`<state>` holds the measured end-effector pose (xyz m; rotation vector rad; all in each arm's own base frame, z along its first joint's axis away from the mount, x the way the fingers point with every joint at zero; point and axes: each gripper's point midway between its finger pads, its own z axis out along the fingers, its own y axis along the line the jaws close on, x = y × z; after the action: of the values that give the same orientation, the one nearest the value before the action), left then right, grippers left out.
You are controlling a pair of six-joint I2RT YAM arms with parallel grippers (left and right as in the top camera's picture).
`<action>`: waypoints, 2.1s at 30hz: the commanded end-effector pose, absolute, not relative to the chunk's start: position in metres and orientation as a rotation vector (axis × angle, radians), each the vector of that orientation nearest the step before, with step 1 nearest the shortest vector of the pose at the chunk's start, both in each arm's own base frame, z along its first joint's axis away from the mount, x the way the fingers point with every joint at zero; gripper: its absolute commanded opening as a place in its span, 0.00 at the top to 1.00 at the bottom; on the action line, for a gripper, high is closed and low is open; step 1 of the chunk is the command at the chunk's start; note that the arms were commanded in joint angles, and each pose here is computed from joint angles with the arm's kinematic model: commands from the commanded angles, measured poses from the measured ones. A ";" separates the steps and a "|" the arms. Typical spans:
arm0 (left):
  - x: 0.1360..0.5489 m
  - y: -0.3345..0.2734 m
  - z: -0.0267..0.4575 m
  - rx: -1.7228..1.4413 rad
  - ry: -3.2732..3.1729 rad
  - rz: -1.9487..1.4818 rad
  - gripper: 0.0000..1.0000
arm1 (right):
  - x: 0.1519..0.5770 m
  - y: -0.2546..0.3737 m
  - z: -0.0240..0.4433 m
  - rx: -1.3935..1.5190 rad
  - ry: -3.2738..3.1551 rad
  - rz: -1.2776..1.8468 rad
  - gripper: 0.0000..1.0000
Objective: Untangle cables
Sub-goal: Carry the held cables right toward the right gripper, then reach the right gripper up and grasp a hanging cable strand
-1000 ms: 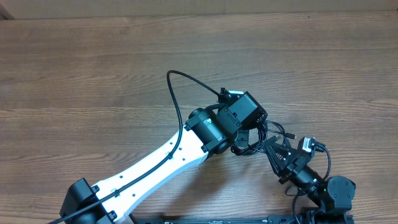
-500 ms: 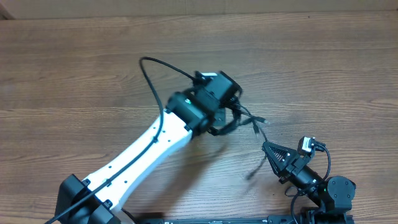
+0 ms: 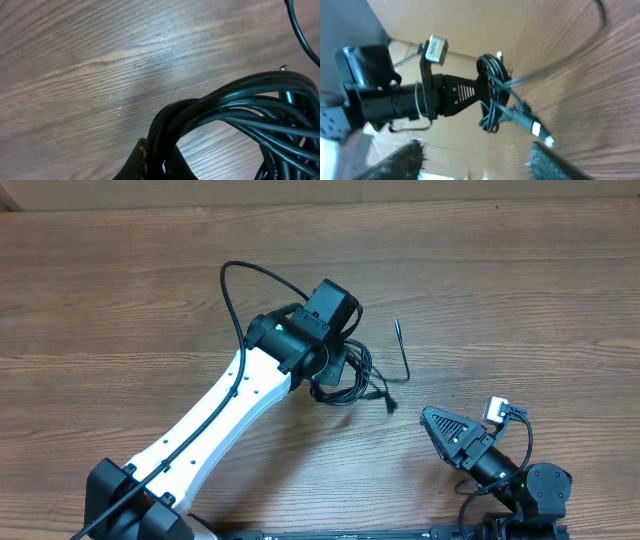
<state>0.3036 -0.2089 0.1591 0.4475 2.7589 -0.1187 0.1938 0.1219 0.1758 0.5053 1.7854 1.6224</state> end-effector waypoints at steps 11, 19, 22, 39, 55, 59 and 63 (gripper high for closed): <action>0.284 -0.199 0.164 0.846 2.718 -0.053 0.96 | 0.197 0.119 0.170 0.320 1.808 1.437 0.01; 0.284 -0.199 0.164 0.846 2.715 -0.054 0.96 | 0.203 0.109 0.172 0.361 1.905 1.283 0.01; 0.285 -0.200 0.165 0.844 2.711 -0.056 0.96 | 0.204 0.108 0.181 0.332 1.952 1.232 0.01; 0.288 -0.203 0.166 1.217 2.548 -0.006 0.96 | 0.202 0.133 0.191 0.065 2.208 1.298 0.00; 0.291 -0.223 0.171 1.311 2.442 -0.117 0.96 | 0.212 0.201 0.158 -0.266 2.303 1.122 0.15; 0.291 -0.223 0.171 1.319 2.439 -0.116 0.96 | 0.216 0.216 0.154 -0.317 2.285 1.072 0.21; 0.290 -0.223 0.171 1.319 2.439 -0.116 0.96 | 0.212 0.231 0.147 -0.375 2.296 1.076 0.38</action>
<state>0.2928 -0.2204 0.1576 1.3029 2.4889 -0.0868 0.2028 0.2266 0.1433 -0.3758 2.3130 1.1407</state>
